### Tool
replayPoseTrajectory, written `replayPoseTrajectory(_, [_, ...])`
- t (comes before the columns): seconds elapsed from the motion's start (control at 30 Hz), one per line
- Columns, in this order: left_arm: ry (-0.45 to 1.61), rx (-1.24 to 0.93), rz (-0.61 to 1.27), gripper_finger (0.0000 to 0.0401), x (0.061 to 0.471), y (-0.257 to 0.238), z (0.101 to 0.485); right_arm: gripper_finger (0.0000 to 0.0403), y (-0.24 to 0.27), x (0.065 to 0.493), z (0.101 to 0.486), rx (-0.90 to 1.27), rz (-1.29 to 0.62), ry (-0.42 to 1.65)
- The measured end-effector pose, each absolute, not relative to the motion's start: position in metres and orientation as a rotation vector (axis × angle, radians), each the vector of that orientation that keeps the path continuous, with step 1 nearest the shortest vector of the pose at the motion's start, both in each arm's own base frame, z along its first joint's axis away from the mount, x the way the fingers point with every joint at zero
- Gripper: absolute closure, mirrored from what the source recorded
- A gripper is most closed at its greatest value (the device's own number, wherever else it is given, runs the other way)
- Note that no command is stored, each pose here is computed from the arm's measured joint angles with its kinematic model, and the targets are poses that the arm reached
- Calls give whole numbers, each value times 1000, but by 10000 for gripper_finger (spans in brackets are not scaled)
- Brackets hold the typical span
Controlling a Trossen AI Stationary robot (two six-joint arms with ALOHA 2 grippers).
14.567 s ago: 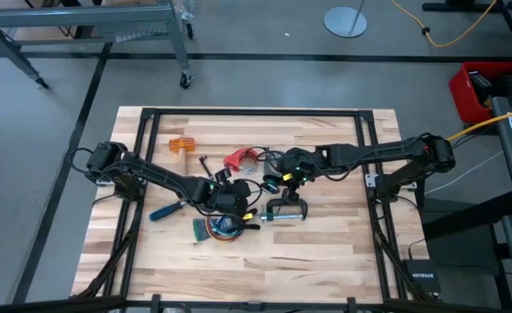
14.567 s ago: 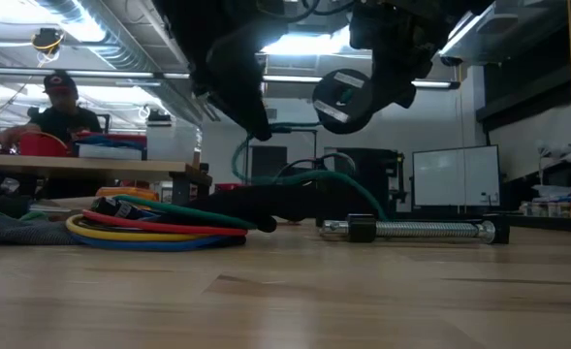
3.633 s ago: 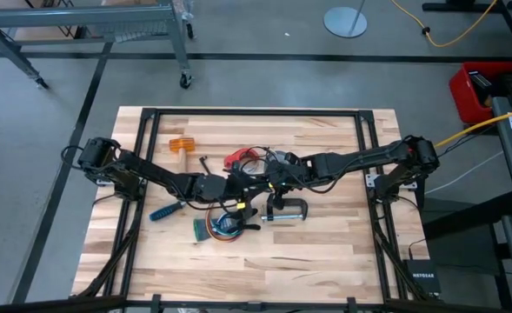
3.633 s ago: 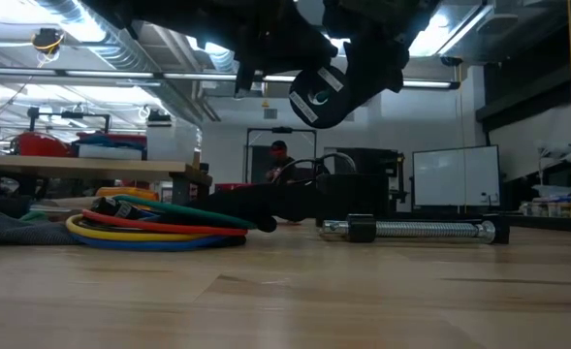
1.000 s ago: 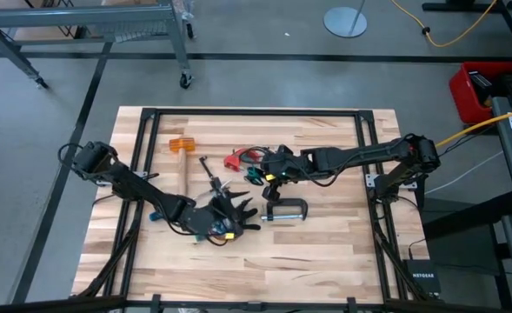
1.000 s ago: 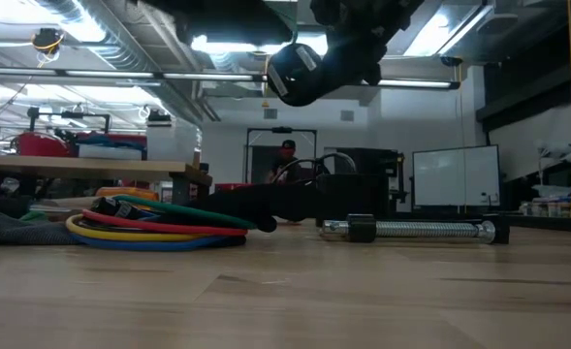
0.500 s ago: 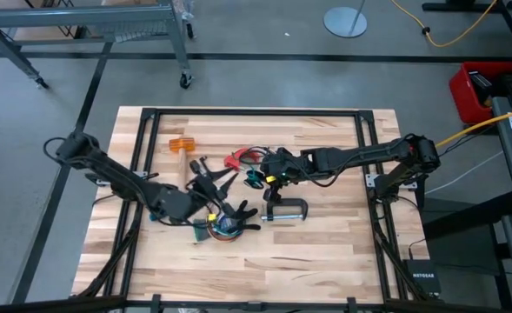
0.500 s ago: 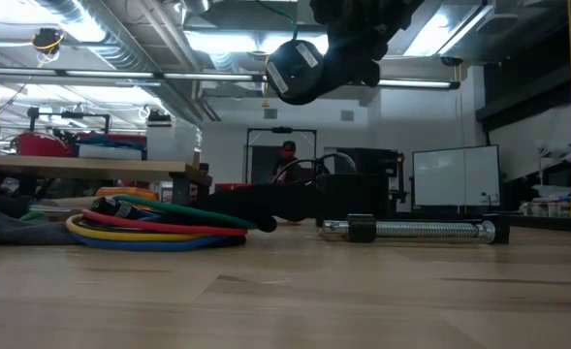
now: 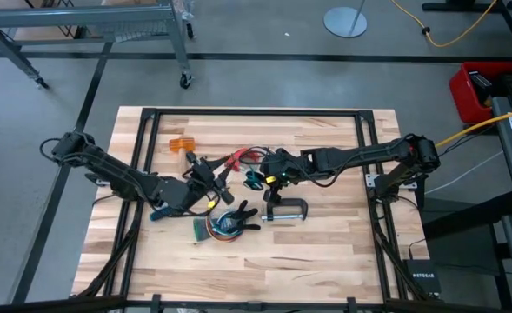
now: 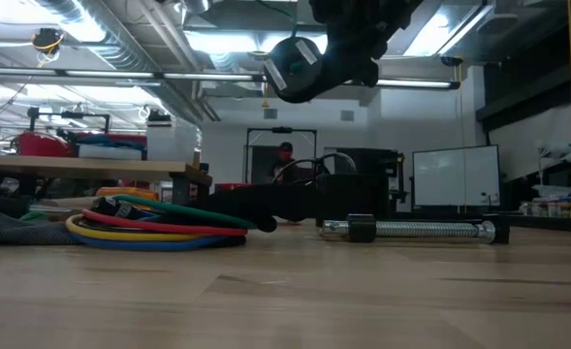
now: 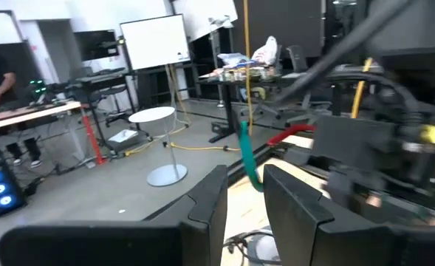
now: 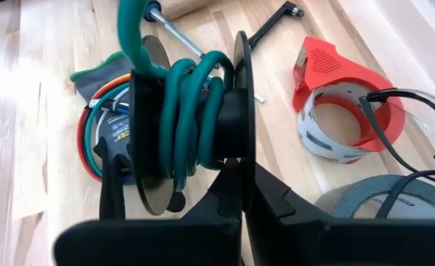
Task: Coil cords
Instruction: Coil the blue wire onto the spool
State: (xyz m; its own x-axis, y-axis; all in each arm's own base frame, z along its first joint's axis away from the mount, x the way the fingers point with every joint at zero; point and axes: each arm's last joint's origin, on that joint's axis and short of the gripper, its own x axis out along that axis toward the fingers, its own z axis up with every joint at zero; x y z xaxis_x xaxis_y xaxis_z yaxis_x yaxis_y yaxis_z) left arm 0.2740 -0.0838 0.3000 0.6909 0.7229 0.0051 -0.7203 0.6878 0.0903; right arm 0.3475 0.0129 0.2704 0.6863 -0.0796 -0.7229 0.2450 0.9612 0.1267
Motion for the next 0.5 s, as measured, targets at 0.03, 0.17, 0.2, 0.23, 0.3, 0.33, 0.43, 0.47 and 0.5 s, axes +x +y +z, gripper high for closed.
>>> replayPoseTrajectory(0.03, [31, 84, 814, 320, 275, -82, 300, 400, 13, 348, 270, 220, -183, 795])
replayPoseTrajectory(0.17, [23, 66, 828, 320, 276, -78, 300, 400, 13, 348, 270, 220, -182, 795])
replayPoseTrajectory(0.2, [22, 63, 831, 320, 276, -77, 300, 400, 13, 348, 271, 220, -182, 794])
replayPoseTrajectory(0.23, [22, 64, 833, 320, 276, -77, 300, 400, 13, 348, 271, 220, -182, 792])
replayPoseTrajectory(0.3, [22, 63, 836, 320, 277, -75, 300, 400, 13, 348, 271, 220, -182, 791])
replayPoseTrajectory(0.33, [21, 62, 828, 320, 277, -74, 300, 400, 13, 348, 271, 220, -181, 791])
replayPoseTrajectory(0.43, [15, 55, 770, 320, 280, -72, 300, 400, 13, 348, 271, 220, -182, 791])
replayPoseTrajectory(0.47, [12, 50, 754, 320, 280, -71, 300, 400, 13, 348, 271, 220, -182, 791])
replayPoseTrajectory(0.5, [9, 43, 743, 320, 281, -70, 300, 400, 13, 348, 271, 220, -182, 791])
